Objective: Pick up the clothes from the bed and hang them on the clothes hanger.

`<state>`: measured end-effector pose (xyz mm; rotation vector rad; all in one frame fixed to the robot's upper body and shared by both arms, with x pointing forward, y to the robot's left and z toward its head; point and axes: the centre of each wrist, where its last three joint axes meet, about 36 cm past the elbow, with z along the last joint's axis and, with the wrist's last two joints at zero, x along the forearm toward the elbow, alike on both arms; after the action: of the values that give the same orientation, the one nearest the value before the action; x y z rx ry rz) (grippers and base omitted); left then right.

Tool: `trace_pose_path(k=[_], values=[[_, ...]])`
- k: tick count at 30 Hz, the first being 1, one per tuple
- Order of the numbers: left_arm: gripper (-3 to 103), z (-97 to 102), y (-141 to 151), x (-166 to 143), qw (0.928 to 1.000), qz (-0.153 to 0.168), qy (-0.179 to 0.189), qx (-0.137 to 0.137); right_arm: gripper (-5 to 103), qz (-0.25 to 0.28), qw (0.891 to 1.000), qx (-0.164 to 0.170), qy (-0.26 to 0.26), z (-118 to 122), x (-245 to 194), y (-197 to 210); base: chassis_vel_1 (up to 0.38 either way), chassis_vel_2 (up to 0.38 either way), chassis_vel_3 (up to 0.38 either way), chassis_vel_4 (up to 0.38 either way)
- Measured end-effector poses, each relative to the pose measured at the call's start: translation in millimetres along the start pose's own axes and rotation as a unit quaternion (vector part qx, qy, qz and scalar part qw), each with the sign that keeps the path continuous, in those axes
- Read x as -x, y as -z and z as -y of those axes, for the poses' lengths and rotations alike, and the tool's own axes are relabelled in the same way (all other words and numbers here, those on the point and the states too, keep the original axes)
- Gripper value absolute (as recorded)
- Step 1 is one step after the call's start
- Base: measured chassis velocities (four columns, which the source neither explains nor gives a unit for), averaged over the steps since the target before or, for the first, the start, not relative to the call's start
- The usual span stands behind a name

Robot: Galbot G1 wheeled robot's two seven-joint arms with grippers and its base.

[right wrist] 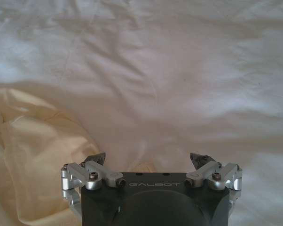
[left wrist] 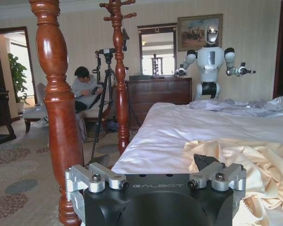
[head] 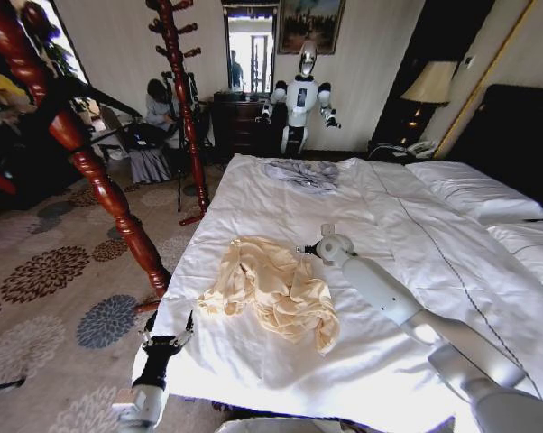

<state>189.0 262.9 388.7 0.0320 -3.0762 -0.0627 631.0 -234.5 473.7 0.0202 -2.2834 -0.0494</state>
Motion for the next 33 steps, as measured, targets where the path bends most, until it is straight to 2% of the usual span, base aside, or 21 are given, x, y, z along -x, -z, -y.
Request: trace_pose_path(k=[1,2,4,6,7,8,11,13,15,16,19,22,24,25,28,31,33], values=[[100,-0.2,0.4,-0.7,1.0,-0.001,0.001,-0.009,92,-0.004,1.0,-0.004,-0.002,-1.8,2.2,-2.6,0.0,0.0,0.0,0.0],[100,-0.2,1.3,-0.9,0.9999,-0.002,0.002,-0.014,87,-0.006,1.0,-0.005,-0.004,-3.0,3.8,-3.8,0.0,0.0,0.0,0.0],[100,-0.5,1.5,-0.9,0.9999,-0.002,0.002,-0.016,87,-0.008,1.0,-0.006,-0.005,-3.7,5.5,-4.8,0.0,0.0,0.0,0.0],[100,-3.1,-0.1,-0.9,0.9999,-0.003,0.005,-0.013,82,-0.011,1.0,-0.007,-0.01,-5.2,11.0,-6.8,0.0,0.0,0.0,0.0],[100,-4.3,-1.2,-1.0,0.9999,-0.004,0.006,-0.011,88,-0.011,1.0,-0.007,-0.01,-6.1,12.2,-6.8,0.0,0.0,0.0,0.0],[100,-4.3,-1.2,-1.0,0.9999,-0.004,0.006,-0.011,88,-0.011,1.0,-0.007,-0.01,-6.1,12.2,-6.8,0.0,0.0,0.0,0.0],[100,-7.6,-4.0,-2.2,0.9999,-0.006,0.01,-0.01,80,-0.01,1.0,-0.01,-0.016,-6.9,17.1,-5.5,0.0,0.0,0.0,0.0],[100,-8.0,-4.1,-2.5,0.9999,-0.006,0.01,-0.011,80,-0.009,1.0,-0.011,-0.018,-6.3,18.5,-5.2,0.0,0.0,0.0,0.0],[100,-8.9,-4.2,-2.7,0.9998,-0.006,0.012,-0.013,69,-0.011,1.0,-0.011,-0.024,-4.0,22.2,-4.1,0.0,0.0,0.0,0.0],[100,-8.9,-4.2,-2.7,0.9998,-0.006,0.012,-0.013,69,-0.011,1.0,-0.011,-0.024,-4.0,22.2,-4.1,0.0,0.0,0.0,0.0],[100,-10.4,-4.2,-2.8,0.9998,-0.004,0.015,-0.012,52,-0.019,1.0,-0.009,-0.023,-3.5,21.1,-2.2,0.0,0.0,0.0,0.0],[100,-11.5,-5.1,-2.8,0.9998,-0.004,0.016,-0.011,47,-0.024,1.0,-0.004,-0.021,-4.7,19.7,-0.6,0.0,0.0,0.0,0.0],[100,-13.5,-5.5,-2.8,0.9998,-0.002,0.018,-0.008,37,-0.025,1.0,-0.002,-0.018,-6.6,16.9,-0.1,0.0,0.0,0.0,0.0],[100,-13.5,-5.5,-2.8,0.9998,-0.002,0.018,-0.008,37,-0.025,1.0,-0.002,-0.018,-6.6,16.9,-0.1,0.0,0.0,0.0,0.0],[100,-15.7,-5.1,-3.3,0.9998,-0.001,0.021,-0.006,20,-0.025,0.999,-0.003,-0.02,-8.3,15.0,-1.2,0.0,0.0,0.0,0.0],[100,-17.2,-4.9,-3.9,0.9997,0.0,0.023,-0.005,15,-0.028,0.999,0.0,-0.021,-9.6,14.4,-2.5,0.0,0.0,0.0,0.0],[100,-18.2,-4.3,-4.2,0.9997,0.001,0.025,-0.005,4,-0.028,0.999,0.0,-0.019,-11.0,11.6,-4.5,0.0,0.0,0.0,0.0]])
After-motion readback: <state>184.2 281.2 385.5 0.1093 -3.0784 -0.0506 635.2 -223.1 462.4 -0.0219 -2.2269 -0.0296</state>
